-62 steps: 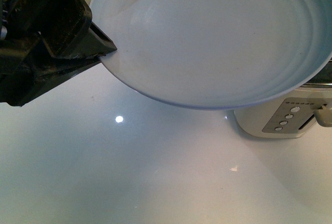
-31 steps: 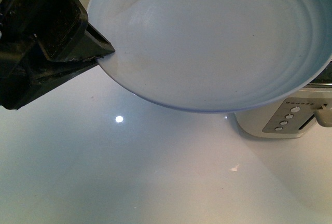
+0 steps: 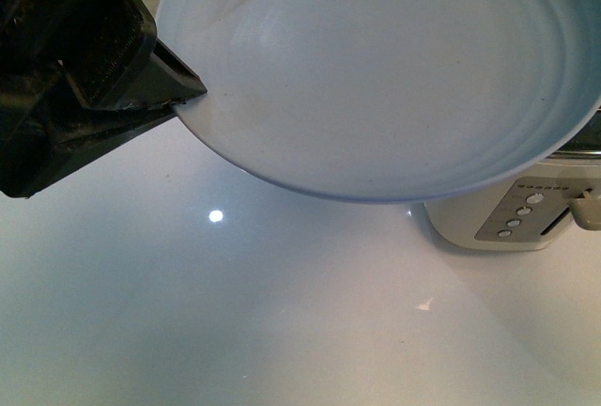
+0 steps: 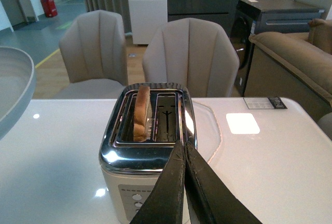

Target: Left arm holds plate, right arm toasts bread

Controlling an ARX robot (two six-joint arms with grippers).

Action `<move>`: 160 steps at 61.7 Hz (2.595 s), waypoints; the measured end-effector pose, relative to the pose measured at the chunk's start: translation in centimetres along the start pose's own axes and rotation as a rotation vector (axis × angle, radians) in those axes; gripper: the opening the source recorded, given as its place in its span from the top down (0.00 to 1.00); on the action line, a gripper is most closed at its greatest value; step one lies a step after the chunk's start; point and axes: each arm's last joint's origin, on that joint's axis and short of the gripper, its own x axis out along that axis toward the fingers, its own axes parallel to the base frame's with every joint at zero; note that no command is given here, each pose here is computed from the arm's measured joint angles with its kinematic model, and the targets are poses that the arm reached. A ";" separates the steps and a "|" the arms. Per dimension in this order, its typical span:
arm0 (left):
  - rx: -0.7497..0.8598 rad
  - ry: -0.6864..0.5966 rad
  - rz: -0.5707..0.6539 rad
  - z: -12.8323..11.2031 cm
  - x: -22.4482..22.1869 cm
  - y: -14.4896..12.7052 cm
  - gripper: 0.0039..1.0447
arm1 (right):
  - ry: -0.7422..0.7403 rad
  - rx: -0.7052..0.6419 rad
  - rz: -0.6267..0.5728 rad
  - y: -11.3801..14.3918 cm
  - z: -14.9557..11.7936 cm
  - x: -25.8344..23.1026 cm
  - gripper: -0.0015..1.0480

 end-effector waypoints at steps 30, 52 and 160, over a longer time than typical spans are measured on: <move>0.005 -0.002 -0.009 0.1 -0.3 0.0 0.98 | 0.000 0.000 0.000 0.0 0.0 0.0 0.13; -0.014 -0.033 -0.021 2.1 -1.7 1.6 0.98 | 0.000 0.000 0.000 0.0 0.0 0.0 0.08; 0.055 -0.108 0.204 13.6 6.5 32.6 0.98 | -0.001 0.000 0.000 0.0 0.0 0.0 0.08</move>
